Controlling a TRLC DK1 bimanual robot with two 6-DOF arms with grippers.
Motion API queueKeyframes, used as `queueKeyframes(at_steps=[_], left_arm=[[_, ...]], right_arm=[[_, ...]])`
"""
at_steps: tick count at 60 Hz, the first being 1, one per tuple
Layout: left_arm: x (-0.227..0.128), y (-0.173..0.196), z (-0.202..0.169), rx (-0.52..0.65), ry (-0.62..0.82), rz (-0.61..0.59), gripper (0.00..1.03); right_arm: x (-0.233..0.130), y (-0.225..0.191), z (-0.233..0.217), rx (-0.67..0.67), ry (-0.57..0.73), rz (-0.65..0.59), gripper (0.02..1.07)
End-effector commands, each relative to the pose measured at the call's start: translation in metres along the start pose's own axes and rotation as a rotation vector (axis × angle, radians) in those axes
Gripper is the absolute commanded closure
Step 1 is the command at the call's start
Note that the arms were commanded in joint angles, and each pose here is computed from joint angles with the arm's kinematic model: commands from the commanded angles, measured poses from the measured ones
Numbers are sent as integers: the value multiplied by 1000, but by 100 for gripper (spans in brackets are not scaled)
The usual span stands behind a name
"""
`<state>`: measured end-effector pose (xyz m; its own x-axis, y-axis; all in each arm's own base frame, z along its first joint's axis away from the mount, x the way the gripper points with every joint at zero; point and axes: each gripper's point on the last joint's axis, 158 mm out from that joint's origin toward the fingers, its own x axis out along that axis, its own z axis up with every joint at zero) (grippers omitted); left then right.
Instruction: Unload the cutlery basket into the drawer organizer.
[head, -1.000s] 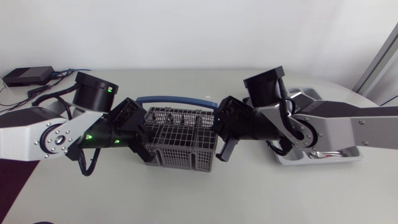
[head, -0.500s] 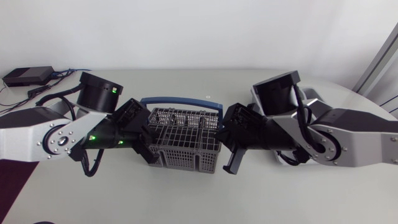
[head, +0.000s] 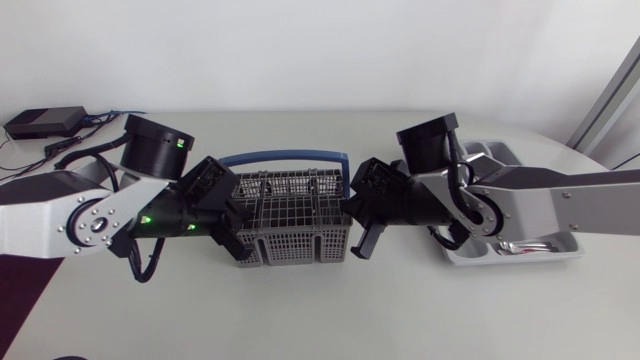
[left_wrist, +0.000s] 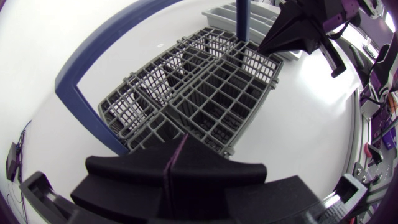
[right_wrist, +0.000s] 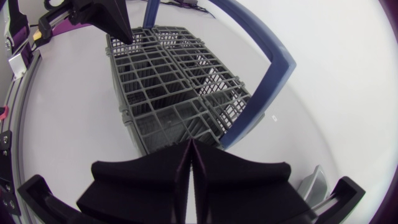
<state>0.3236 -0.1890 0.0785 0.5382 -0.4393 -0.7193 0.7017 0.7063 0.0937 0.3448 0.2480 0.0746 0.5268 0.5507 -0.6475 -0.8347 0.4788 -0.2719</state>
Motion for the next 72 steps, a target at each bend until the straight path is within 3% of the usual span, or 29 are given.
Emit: queueKeyframes(at_steps=[1,30,72], left_arm=[[1,-5,-11,-27,33,-21,91],[10,21,-6,-29,35,38,91],[-12,4,3,-9,6,32,91]], right_arm=[[7,-6,-13,9,37,-4,101],[-4,34,-15,-31,60,66,101],[-25,8,-10,-30,31,-18,101]])
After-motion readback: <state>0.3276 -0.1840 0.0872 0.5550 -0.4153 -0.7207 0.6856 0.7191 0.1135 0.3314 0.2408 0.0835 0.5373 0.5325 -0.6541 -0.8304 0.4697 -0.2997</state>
